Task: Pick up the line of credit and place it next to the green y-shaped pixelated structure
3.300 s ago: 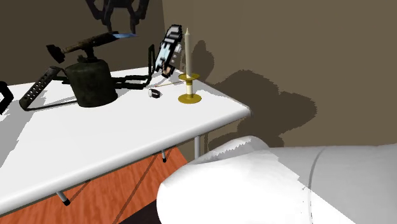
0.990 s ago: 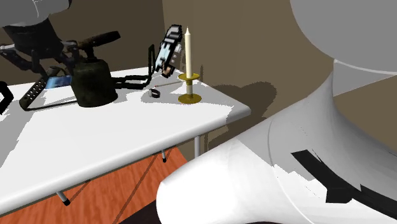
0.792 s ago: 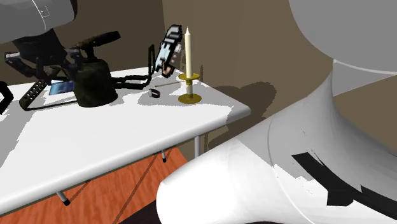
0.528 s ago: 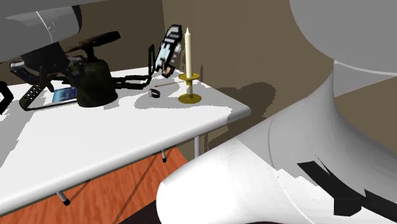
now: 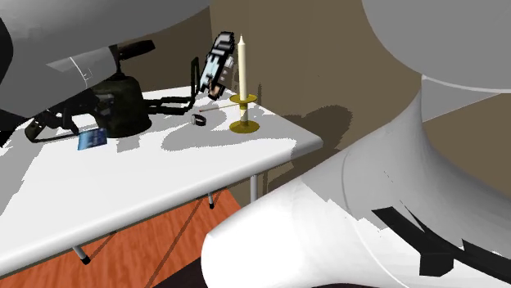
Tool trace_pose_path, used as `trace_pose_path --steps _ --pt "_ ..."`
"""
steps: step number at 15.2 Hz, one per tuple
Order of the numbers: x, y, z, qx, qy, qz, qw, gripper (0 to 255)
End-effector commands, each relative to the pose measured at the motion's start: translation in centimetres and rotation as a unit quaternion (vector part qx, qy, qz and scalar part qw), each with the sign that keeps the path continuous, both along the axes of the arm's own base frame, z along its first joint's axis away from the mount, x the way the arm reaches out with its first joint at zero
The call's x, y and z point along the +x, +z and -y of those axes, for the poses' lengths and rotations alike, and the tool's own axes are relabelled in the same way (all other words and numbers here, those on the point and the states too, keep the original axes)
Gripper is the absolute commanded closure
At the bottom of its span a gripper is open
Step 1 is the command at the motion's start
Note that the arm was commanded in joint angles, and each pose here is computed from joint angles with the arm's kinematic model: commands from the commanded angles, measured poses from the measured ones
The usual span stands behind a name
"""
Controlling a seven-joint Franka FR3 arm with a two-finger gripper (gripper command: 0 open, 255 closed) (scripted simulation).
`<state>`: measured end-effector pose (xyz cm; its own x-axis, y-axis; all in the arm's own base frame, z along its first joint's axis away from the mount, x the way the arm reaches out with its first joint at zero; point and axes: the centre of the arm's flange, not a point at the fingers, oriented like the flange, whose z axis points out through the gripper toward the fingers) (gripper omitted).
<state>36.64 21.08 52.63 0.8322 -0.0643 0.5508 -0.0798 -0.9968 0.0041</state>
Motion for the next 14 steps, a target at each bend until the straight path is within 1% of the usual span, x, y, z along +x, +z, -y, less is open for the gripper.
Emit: trace_pose_path --steps 1,8,14 --pt "-0.1 -1.0 -0.1 0.0 0.0 0.0 1.0 255" --pt "-0.1 -4.7 -0.1 0.0 0.0 0.0 1.0 255" --pt "-0.1 -4.9 -0.1 0.0 0.0 0.0 1.0 255"
